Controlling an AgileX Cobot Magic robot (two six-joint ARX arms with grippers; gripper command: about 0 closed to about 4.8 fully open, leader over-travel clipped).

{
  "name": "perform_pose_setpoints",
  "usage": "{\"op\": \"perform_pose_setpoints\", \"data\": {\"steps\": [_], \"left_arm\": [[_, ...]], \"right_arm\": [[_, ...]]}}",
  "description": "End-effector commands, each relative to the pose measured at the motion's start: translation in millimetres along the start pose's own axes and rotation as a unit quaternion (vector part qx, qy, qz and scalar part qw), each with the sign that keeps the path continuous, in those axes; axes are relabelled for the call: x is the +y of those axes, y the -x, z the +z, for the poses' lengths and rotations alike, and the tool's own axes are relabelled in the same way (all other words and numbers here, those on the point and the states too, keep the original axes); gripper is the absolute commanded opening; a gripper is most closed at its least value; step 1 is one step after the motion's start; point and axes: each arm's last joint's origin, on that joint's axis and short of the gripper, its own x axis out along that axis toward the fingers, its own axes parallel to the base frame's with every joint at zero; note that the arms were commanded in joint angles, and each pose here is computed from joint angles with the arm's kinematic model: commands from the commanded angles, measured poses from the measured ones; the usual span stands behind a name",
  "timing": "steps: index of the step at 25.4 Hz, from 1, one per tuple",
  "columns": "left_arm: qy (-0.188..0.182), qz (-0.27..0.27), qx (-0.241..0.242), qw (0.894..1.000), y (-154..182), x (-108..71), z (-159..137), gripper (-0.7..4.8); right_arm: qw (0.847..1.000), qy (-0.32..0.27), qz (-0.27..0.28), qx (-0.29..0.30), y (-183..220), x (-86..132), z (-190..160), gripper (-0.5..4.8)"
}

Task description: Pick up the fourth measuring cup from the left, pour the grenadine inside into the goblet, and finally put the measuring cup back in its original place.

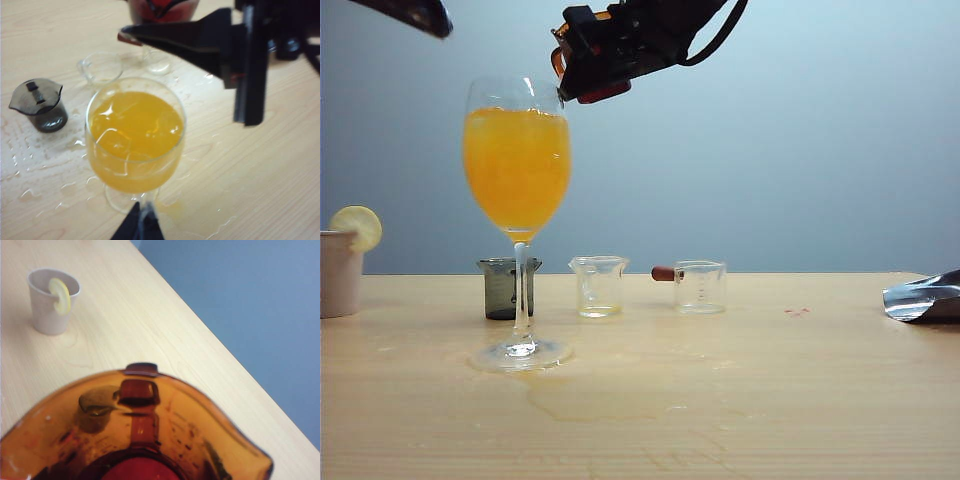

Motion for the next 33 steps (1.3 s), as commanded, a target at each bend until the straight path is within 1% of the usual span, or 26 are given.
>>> {"op": "perform_pose_setpoints", "data": {"steps": [1,8,13,14,20,23,28,33], "left_arm": [[0.003,0.009,0.002,1.0,-1.3,0.5,0.9,-0.05],[0.003,0.009,0.003,1.0,-2.3,0.6,0.9,-0.05],[0.003,0.009,0.004,1.0,-2.3,0.6,0.7,-0.05],[0.003,0.009,0.006,1.0,-2.3,0.6,0.4,-0.05],[0.003,0.01,0.008,1.0,-2.3,0.7,0.1,-0.05],[0.003,0.01,0.011,1.0,-2.3,0.7,-0.5,-0.05],[0.003,0.011,0.014,1.0,-2.3,0.8,-1.1,-0.05],[0.002,0.02,0.015,1.0,-2.3,1.4,-1.5,-0.05]], "right_arm": [[0.999,0.027,-0.008,-0.019,2.9,-1.0,8.0,0.84],[0.996,0.092,-0.006,-0.02,2.9,3.1,10.3,0.84],[0.992,0.127,-0.019,-0.011,3.1,5.8,11.5,0.84],[0.99,0.143,-0.019,-0.012,3.1,7.1,12.3,0.84],[0.981,0.191,-0.027,-0.005,3.3,10.8,14.0,0.84],[0.973,0.231,-0.03,-0.002,3.7,14.9,16.4,0.84],[0.969,0.244,-0.03,-0.002,3.9,18.2,17.9,0.84],[0.962,0.269,-0.038,0.005,4.0,17.7,17.7,0.84]]}}
